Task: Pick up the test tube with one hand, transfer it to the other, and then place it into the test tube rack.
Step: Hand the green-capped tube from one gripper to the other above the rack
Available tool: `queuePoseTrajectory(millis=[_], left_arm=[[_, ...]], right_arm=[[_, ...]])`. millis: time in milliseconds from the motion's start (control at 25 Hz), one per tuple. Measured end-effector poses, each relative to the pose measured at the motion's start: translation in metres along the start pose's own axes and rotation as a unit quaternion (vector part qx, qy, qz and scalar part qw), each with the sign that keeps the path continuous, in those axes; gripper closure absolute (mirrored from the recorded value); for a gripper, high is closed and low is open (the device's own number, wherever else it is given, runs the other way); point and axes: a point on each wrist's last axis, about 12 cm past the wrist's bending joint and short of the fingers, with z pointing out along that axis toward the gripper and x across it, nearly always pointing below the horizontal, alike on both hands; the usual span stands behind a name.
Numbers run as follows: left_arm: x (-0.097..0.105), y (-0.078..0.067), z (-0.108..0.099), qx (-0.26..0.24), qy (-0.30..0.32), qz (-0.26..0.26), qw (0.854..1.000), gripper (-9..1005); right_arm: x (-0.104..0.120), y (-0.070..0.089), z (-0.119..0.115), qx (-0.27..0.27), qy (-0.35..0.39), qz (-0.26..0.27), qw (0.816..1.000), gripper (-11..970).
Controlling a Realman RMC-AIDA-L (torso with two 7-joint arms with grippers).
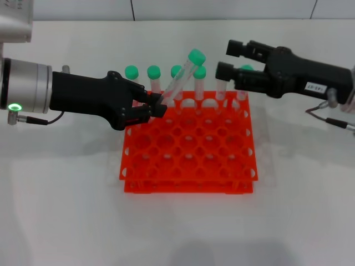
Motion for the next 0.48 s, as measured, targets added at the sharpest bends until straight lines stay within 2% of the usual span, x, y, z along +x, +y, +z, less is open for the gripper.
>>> queuePoseTrajectory(millis=[480], left_arm=[[0.000, -0.001, 0.004, 0.003, 0.000, 0.006, 1.000, 771]], right_arm=[[0.018, 0.006, 0.029, 0.014, -0.009, -0.022, 1.000, 129]])
